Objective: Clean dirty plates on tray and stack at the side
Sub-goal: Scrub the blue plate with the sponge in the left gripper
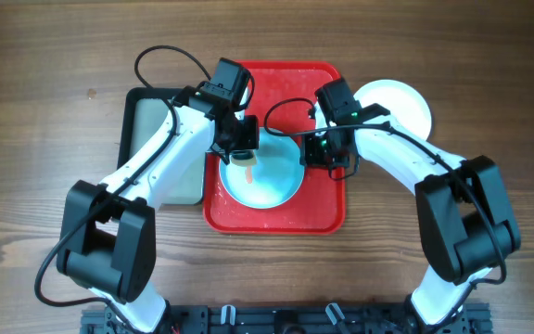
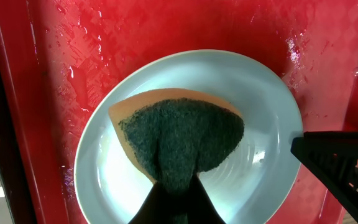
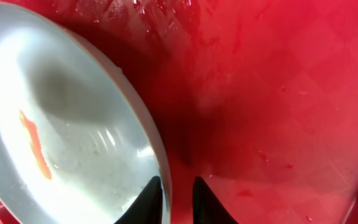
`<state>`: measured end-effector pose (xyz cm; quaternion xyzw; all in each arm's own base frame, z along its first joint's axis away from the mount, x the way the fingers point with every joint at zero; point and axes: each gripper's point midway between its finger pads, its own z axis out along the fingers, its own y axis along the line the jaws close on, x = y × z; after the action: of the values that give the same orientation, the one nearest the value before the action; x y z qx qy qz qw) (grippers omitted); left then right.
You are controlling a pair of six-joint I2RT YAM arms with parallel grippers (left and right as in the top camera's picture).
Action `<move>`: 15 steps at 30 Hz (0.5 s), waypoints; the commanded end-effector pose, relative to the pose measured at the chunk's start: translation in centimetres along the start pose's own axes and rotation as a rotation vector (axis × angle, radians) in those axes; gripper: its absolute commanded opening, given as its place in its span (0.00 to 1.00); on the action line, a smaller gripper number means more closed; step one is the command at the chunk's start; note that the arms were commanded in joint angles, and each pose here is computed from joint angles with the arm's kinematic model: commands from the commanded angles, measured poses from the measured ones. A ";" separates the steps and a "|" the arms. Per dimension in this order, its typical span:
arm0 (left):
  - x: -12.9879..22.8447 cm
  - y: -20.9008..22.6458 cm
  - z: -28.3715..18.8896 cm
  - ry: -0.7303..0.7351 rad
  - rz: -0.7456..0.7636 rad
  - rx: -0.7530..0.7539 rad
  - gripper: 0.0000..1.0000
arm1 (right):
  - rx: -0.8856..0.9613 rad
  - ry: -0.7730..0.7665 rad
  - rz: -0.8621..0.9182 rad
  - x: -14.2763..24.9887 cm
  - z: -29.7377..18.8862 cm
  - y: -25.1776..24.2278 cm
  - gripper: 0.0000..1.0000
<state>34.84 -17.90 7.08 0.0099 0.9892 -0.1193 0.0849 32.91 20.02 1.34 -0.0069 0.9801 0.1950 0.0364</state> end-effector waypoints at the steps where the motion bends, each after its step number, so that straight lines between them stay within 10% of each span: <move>1: 0.2 0.3 0.5 0.008 -0.009 -0.017 0.04 | 0.009 0.036 0.033 0.9 1.1 -0.6 0.15; 15: 0.5 0.1 0.7 0.014 0.000 -0.018 0.04 | -0.014 0.029 0.048 0.7 1.1 0.0 0.04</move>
<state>34.82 -17.90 7.08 0.0101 0.9892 -0.1191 0.0848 32.96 20.12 1.19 0.0026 0.9793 0.1989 0.0369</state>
